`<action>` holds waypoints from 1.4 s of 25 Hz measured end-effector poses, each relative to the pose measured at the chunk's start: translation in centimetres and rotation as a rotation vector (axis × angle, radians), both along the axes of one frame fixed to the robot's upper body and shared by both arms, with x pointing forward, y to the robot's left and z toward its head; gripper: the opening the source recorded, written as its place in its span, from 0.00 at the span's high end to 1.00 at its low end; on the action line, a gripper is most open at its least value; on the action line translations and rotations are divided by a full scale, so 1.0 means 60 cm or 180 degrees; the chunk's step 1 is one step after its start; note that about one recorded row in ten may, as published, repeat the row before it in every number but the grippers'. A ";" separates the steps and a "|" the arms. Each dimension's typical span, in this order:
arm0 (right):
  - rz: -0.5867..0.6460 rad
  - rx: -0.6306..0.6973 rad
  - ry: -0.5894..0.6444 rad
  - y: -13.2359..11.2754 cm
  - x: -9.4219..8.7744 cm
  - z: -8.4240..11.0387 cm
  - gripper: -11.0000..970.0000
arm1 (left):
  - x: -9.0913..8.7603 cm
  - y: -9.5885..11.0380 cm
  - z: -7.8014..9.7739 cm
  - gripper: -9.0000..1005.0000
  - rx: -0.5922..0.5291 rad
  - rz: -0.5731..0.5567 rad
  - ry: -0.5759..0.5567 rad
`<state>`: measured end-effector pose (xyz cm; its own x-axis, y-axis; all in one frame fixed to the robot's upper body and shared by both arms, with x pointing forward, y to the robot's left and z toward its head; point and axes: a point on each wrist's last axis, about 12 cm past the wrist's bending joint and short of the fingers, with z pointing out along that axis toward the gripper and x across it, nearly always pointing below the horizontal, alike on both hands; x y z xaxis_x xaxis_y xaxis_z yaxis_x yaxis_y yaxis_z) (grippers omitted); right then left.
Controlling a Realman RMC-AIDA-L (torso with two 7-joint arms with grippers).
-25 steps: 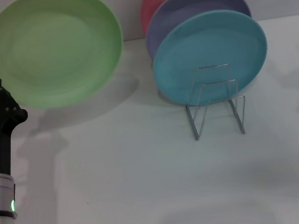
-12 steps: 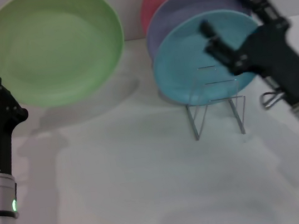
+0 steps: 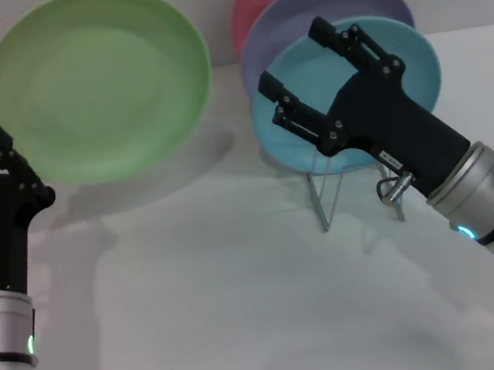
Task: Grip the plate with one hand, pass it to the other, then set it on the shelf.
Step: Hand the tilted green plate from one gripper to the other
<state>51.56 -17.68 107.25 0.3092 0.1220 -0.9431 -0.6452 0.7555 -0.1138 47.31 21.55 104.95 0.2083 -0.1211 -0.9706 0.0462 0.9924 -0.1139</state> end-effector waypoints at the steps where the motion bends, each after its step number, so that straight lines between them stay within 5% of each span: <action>1: 0.0011 0.0017 0.0040 0.001 0.002 0.000 0.17 | -0.003 0.001 -0.004 0.96 -0.0021 0.0029 0.0029; 35: 0.0197 -0.0219 0.0605 0.028 0.040 -0.014 0.17 | -0.051 -0.037 -0.022 0.96 0.0230 0.0107 0.0229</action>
<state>53.94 -15.97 106.40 0.1188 0.0686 -0.9905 -0.7049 0.7085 -0.0355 44.24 19.31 103.63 0.1404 -0.0443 -0.9891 0.0068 0.9990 -0.0437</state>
